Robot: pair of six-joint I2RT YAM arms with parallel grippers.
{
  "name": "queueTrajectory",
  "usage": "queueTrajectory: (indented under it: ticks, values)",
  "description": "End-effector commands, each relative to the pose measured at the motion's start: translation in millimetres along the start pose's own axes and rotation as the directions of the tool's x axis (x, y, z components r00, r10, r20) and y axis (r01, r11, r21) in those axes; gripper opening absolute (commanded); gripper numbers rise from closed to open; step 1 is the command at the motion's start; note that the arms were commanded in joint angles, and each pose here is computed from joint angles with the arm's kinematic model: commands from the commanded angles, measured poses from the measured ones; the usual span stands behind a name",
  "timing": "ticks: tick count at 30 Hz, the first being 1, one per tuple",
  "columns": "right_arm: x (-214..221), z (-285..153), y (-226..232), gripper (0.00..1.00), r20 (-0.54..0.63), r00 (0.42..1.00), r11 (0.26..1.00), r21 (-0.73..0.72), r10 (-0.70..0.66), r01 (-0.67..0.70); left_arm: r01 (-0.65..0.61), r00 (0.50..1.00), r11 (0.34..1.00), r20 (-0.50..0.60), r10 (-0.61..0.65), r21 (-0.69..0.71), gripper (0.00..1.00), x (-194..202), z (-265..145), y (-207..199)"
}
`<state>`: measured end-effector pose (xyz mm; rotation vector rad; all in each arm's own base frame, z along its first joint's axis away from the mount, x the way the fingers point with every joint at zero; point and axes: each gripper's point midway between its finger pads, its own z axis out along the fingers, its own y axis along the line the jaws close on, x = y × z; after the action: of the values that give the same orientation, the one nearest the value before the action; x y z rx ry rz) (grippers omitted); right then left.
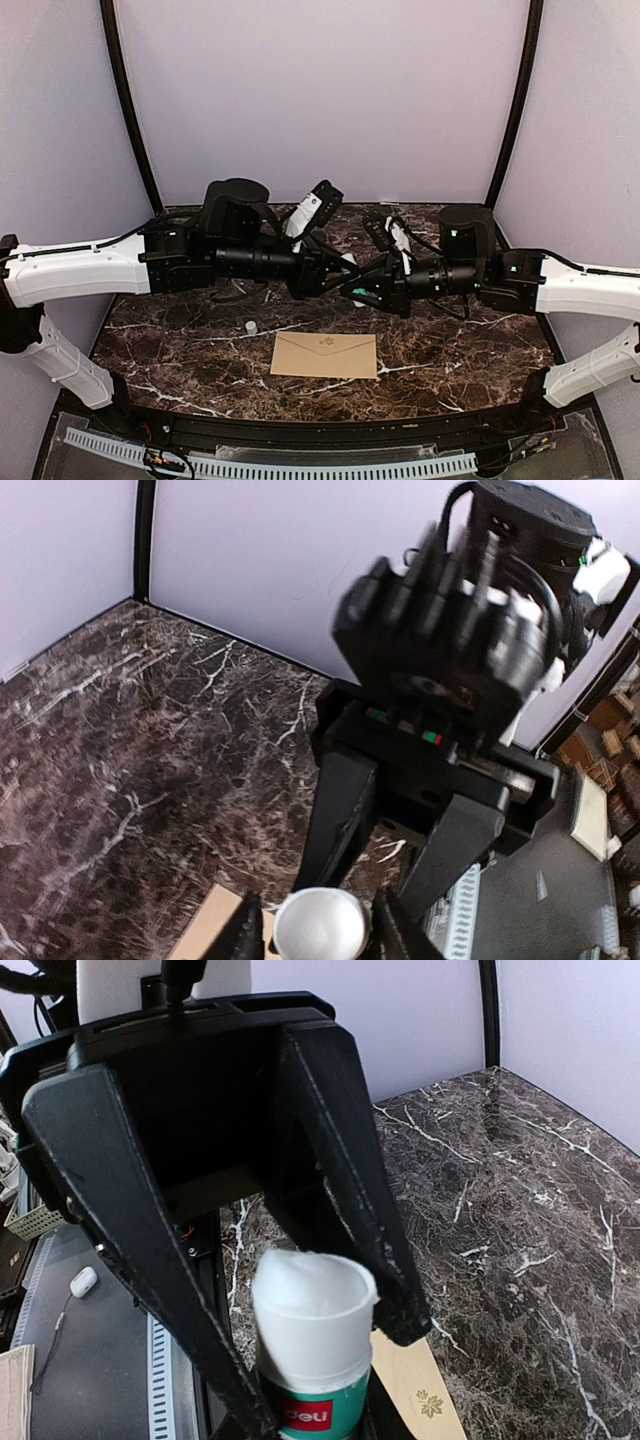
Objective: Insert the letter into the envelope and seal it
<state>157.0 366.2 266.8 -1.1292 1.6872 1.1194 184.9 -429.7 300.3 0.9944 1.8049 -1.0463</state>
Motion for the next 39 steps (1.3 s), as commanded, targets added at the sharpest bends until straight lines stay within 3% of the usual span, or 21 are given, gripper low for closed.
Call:
queueTrajectory:
  ticks: [1, 4, 7, 11, 13, 16, 27, 39]
  values:
    - [-21, -1, 7, 0.00, 0.053, 0.998, 0.999, -0.005, -0.042, 0.042, 0.006, 1.000, 0.999, 0.026, -0.007, 0.041, 0.26, -14, -3, -11]
    - [-21, -1, 7, 0.00, 0.055, 0.997, 0.999, 0.000, -0.047, 0.047, 0.020, 0.999, 0.999, 0.036, -0.021, 0.048, 0.11, -14, -3, -12]
    - [-23, -3, 2, 0.03, 0.069, 0.996, 0.998, 0.032, -0.049, 0.047, 0.035, 0.997, 0.998, 0.069, -0.039, 0.061, 0.06, -21, -5, -14]
    - [-29, -12, -6, 0.52, 0.122, 0.991, 0.994, 0.099, -0.054, 0.042, 0.075, 0.989, 0.996, 0.126, -0.081, 0.052, 0.03, -26, -12, -11]
    - [-30, -18, -8, 0.63, 0.159, 0.985, 0.992, 0.115, -0.061, 0.043, 0.100, 0.980, 0.994, 0.167, -0.107, 0.051, 0.03, -30, -18, -10]
    - [-34, -29, -9, 0.71, 0.240, 0.967, 0.989, 0.141, -0.085, 0.052, 0.142, 0.961, 0.989, 0.231, -0.149, 0.047, 0.03, -36, -27, -7]
    - [-37, -52, 1, 0.78, 0.449, 0.873, 0.979, 0.151, -0.190, 0.135, 0.269, 0.896, 0.955, 0.329, -0.297, 0.128, 0.03, -50, -36, -7]
    - [-49, -51, 21, 0.74, 0.533, 0.810, 0.969, 0.113, -0.245, 0.219, 0.284, 0.873, 0.921, 0.325, -0.364, 0.267, 0.03, -55, -34, -22]
